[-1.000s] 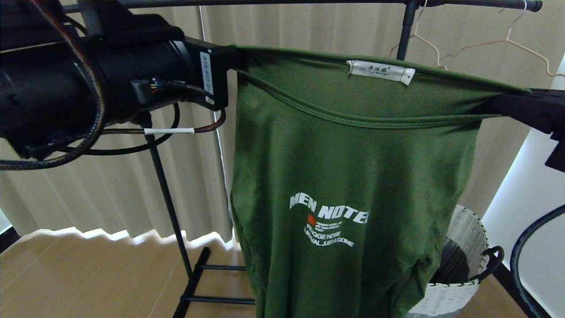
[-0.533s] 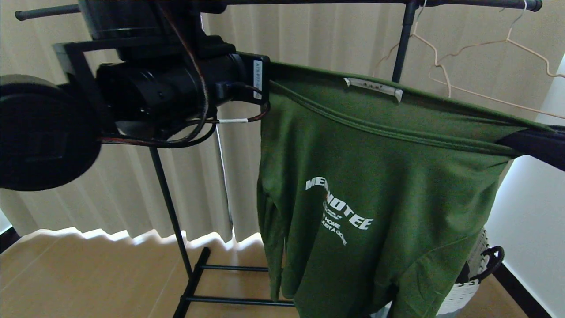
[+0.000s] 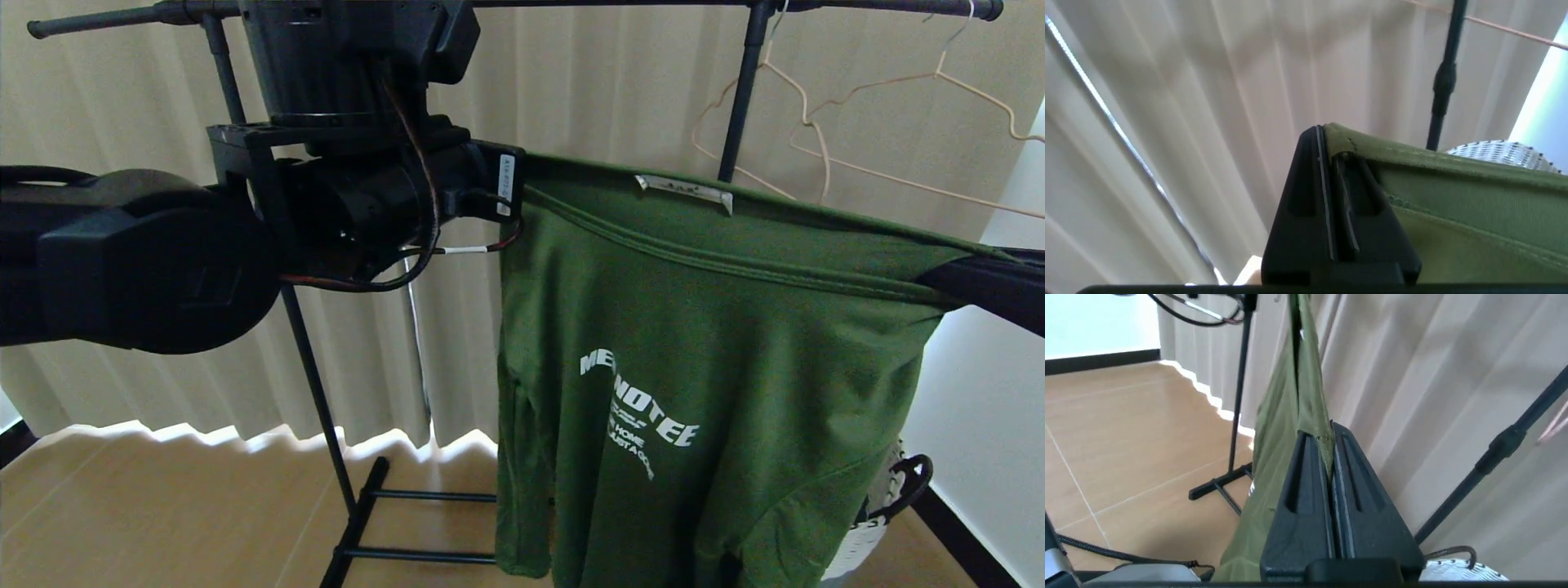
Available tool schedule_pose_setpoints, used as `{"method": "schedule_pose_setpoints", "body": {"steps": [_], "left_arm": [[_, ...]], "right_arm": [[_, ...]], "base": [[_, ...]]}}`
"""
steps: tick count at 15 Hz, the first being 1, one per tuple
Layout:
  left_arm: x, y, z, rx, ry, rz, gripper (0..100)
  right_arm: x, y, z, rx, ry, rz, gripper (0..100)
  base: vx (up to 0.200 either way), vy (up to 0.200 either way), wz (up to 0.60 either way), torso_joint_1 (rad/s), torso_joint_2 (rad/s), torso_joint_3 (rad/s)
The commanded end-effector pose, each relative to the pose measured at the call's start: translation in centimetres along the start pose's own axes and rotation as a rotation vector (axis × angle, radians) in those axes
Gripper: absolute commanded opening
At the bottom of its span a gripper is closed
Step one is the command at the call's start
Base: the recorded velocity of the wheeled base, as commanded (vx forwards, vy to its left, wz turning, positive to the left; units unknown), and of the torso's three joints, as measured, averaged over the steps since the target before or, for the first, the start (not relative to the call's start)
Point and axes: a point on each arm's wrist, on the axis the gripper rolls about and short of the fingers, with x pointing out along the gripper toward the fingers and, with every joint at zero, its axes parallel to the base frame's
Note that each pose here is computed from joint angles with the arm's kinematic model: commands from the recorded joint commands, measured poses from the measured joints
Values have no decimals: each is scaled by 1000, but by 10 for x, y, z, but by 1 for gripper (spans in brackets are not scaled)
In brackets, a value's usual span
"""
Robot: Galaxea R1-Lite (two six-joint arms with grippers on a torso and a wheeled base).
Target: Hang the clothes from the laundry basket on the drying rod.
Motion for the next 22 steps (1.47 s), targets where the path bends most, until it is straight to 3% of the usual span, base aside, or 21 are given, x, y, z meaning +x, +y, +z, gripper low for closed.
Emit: {"method": "schedule_pose_setpoints", "body": {"steps": [1, 8, 11, 15, 22], "left_arm": [[-17, 6, 4, 2, -2, -1, 0], [-87, 23, 2, 14, -3, -89, 0], [-124, 33, 4, 70, -41, -164, 0], [-128, 35, 15, 80, -87, -164, 0], [-126, 35, 11, 82, -70, -163, 0]], "right_arm": [[18, -8, -2, 8, 40, -40, 0], [72, -36, -4, 15, 39, -136, 0], [90, -44, -1, 15, 38, -150, 0], [90, -45, 9, 9, 7, -156, 0], [90, -45, 7, 12, 22, -155, 0]], "base": [[0, 0, 0, 0, 0, 0], [0, 0, 0, 0, 0, 0], [0, 0, 0, 0, 0, 0], [0, 0, 0, 0, 0, 0], [0, 0, 0, 0, 0, 0]]}}
